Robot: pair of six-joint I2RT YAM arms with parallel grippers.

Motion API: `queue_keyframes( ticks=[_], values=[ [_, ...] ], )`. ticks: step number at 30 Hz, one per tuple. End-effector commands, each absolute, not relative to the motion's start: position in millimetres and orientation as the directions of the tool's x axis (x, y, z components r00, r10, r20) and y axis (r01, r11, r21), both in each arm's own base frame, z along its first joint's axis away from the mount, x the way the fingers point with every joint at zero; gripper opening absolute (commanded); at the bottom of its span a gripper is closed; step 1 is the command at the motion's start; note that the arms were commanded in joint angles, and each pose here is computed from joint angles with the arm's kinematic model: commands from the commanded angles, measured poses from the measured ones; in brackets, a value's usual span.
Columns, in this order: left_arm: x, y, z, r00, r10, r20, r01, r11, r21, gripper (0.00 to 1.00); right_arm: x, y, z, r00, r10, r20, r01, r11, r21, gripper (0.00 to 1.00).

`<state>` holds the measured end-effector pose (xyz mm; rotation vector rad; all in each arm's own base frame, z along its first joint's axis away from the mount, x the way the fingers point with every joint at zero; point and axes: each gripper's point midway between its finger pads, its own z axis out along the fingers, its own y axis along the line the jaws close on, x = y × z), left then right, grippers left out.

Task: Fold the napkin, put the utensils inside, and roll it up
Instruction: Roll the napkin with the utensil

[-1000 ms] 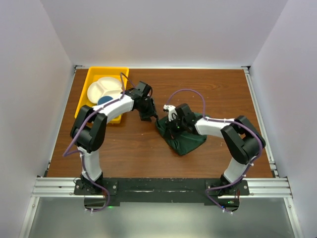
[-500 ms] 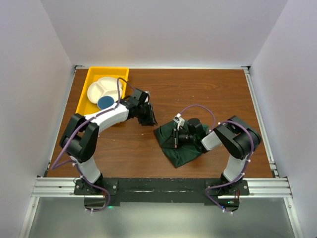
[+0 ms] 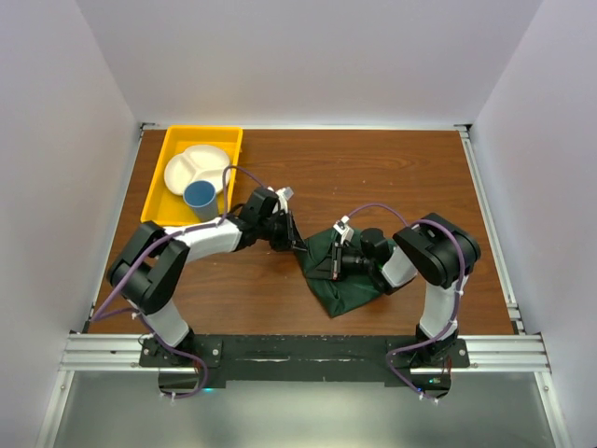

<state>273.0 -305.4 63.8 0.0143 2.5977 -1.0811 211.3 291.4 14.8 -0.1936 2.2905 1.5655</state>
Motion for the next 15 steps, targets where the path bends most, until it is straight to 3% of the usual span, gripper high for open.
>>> queue_keyframes(
  ticks=[1,15],
  values=[
    [279.0,-321.9,73.4,-0.935,-0.129,-0.331,0.179,0.635,-0.752,0.03,196.5,271.0,-32.5,-0.965,0.078,-0.252,-0.173,0.535,0.827,0.00],
    [270.2,-320.8,17.1,-0.950,-0.127,-0.286,0.139,0.647,-0.750,0.00,205.1,264.3,-28.9,-0.959,0.068,-0.275,-0.180,0.604,0.776,0.03]
  ],
)
